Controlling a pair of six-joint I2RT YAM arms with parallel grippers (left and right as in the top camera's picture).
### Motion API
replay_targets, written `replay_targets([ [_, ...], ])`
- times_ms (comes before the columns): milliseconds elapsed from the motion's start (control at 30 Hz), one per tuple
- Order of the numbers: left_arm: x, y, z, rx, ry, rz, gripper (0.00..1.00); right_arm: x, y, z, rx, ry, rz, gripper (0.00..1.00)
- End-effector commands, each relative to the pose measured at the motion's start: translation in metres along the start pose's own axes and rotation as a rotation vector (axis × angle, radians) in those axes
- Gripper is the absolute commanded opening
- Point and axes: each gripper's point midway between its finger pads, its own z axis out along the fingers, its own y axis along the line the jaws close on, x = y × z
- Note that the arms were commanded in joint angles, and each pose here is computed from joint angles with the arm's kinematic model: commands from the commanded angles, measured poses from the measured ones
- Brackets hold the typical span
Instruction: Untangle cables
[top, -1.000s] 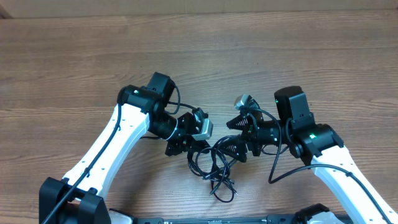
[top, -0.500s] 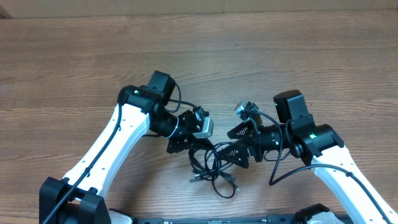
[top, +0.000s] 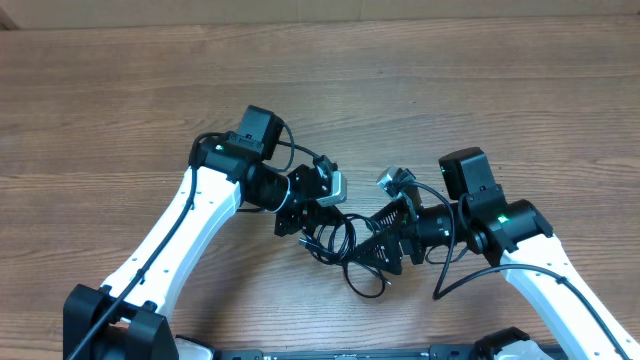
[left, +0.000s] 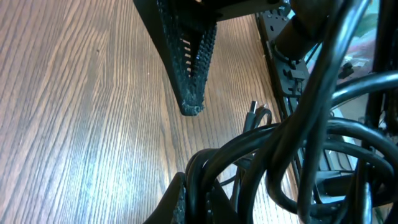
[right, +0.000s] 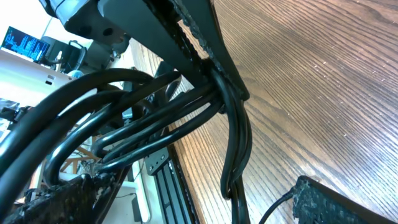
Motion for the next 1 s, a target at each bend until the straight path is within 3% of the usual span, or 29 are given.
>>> replay_targets([
  [0,-0.004,0.0,-0.003,-0.013,-0.007,-0.035,0.04,-0.009,0.017,-0.002,-0.065,-0.017,-0.034,1.0],
  [467,0.006,0.01,-0.003,-0.065,0.052,-0.072,0.04,-0.004,0.017,-0.002,-0.064,-0.001,-0.011,1.0],
  [833,-0.001,0.008,-0.003,-0.045,0.014,-0.065,0.04,-0.01,0.018,-0.002,-0.07,-0.019,-0.041,1.0],
  [900,-0.001,0.008,-0.003,-0.045,0.014,-0.065,0.04,-0.01,0.018,-0.002,-0.069,-0.022,-0.045,0.96],
  [967,-0.001,0.008,-0.003,-0.046,0.014,-0.065,0.04,-0.011,0.018,-0.002,-0.068,-0.024,-0.049,0.82],
])
